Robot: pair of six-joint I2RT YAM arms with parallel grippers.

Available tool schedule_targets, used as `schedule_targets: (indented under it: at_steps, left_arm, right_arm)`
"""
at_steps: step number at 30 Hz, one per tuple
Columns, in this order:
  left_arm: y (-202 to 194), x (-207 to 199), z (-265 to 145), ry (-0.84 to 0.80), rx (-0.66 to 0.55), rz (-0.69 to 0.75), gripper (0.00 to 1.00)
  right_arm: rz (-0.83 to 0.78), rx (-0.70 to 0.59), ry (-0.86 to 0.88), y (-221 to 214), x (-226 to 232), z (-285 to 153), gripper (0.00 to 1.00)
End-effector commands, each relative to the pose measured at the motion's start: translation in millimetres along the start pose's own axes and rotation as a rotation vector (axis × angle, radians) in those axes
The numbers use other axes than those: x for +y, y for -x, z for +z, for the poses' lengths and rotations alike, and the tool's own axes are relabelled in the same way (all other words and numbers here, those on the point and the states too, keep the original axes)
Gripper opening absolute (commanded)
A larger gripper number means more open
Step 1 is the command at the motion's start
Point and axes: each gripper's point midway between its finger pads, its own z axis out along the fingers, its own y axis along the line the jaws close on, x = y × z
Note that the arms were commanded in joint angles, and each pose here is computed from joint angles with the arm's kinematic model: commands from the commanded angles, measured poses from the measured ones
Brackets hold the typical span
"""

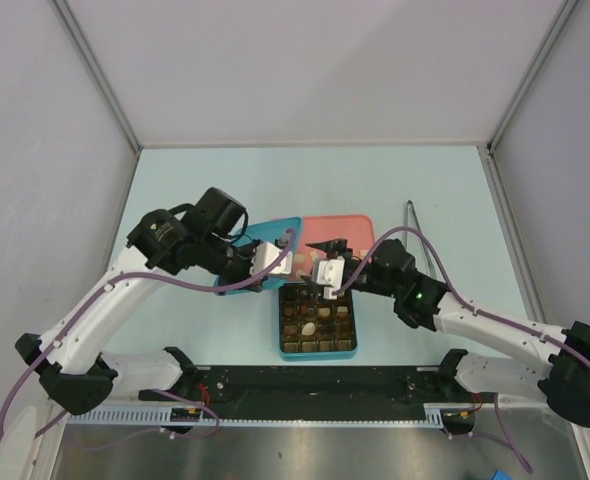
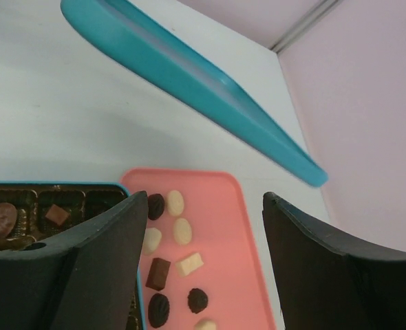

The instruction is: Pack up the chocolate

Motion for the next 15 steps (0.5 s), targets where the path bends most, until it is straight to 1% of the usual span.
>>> schedule_targets:
  at_steps: [1, 2, 5, 7, 13, 15]
  left_arm:
    - [-16.8, -33.1, 6.3, -0.139, 0.073, 0.022, 0.0]
    - [-18.5, -33.4, 8.2, -0.143, 0.084, 0.021, 0.0]
    - [-21.0, -32.6, 11.9, -0.151, 0.106, 0.016, 0.0]
    - [-17.8, -32.8, 10.9, -0.15, 0.095, 0.026, 0.0]
    - [-12.3, -40.2, 6.7, -0.154, 0.067, 0.054, 0.0]
    - [-11.7, -44.4, 5.6, -0.158, 0.06, 0.064, 0.0]
  right_arm:
    - [-0.205, 0.07, -0.08, 7.7, -15.6, -11.9, 0.71]
    - [-0.231, 0.061, -0.082, 16.4, -12.5, -13.3, 0.71]
    - [-0.298, 0.102, -0.105, 14.7, -10.2, -18.7, 0.71]
    - [-0.344, 0.129, -0.104, 12.0, -4.9, -19.8, 0.7]
    - [-0.401, 0.124, -0.028, 13.3, 19.0, -11.3, 0.69]
    - [-0.432, 0.119, -0.027, 15.4, 21.0, -7.4, 0.68]
